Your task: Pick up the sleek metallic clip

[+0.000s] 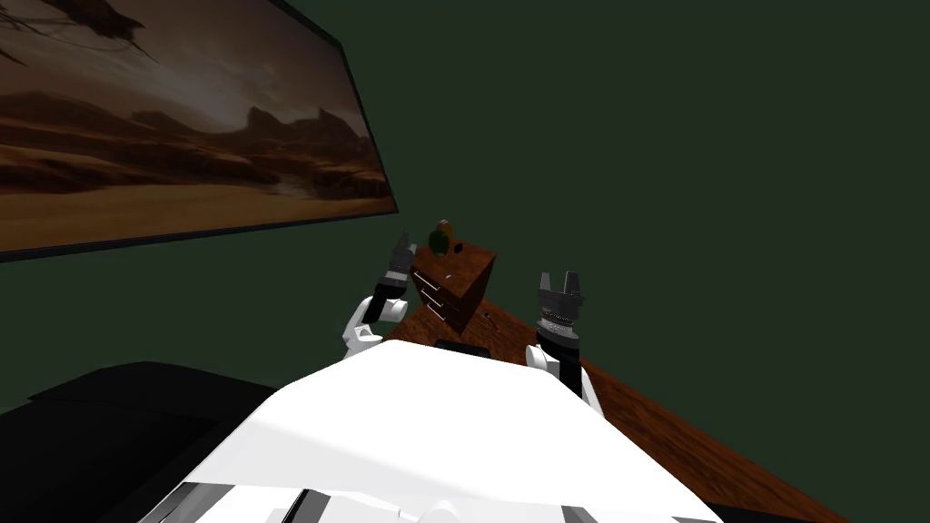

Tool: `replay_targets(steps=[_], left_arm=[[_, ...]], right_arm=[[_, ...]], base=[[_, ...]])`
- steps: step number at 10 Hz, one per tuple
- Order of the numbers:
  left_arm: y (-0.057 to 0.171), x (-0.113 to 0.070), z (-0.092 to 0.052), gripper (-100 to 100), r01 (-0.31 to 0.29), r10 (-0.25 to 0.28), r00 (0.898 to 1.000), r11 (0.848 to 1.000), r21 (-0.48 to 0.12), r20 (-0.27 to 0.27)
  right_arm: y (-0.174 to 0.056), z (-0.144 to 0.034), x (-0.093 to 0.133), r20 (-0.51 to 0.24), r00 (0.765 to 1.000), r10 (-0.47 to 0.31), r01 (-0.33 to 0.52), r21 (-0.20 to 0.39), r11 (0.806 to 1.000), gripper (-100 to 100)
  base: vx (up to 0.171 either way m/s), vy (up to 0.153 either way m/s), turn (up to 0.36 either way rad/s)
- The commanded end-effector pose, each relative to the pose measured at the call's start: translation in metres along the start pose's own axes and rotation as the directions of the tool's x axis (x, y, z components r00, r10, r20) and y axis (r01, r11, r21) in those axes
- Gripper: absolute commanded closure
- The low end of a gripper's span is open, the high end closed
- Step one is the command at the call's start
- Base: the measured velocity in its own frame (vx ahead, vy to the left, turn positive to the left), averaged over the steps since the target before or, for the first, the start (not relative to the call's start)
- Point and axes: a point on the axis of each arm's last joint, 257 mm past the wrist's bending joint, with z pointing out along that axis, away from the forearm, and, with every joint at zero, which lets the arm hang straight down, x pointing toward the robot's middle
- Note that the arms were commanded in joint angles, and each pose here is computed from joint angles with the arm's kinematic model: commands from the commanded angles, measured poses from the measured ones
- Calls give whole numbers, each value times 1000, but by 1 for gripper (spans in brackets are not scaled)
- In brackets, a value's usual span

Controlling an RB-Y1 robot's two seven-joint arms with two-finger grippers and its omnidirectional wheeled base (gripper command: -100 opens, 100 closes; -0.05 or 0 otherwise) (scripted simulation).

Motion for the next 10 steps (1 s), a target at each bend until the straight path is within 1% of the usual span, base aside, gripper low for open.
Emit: replay_targets(steps=[1,2,3,4,5,7,8,9,10], left_arm=[[7,0,1,-100,-5,5,1000,999,-32,-2],[13,-3,8,-100,-36,36,999,998,-49,-4],[21,-3,8,-100,-36,36,999,996,-79,-7],[23,-3,8,-100,-36,36,999,995,-88,-8],[31,-7,15,-100,-67,66,998,992,-111,-11],[41,-7,13,-100,-67,66,998,987,-148,-15],[49,-11,20,-100,-98,96,995,980,-171,-19],[56,-11,18,-100,-98,96,995,975,-199,-23],[60,-11,18,-100,-98,95,995,972,-213,-24]], right_arm=[[0,0,0,0,1000,0,0,0,1000,0],[0,0,0,0,1000,0,0,0,1000,0],[0,0,0,0,1000,0,0,0,1000,0],[0,0,0,0,1000,0,0,0,1000,0],[0,0,0,0,1000,0,0,0,1000,0],[0,0,0,0,1000,0,0,0,1000,0],[0,0,0,0,1000,0,0,0,1000,0],[0,0,0,0,1000,0,0,0,1000,0],[0,0,0,0,1000,0,0,0,1000,0]], base=[[1,-26,-2],[5,-46,16],[7,-49,20],[2,-25,1],[4,-53,21],[4,-45,7],[11,-52,12],[11,-60,14],[3,-34,4]])
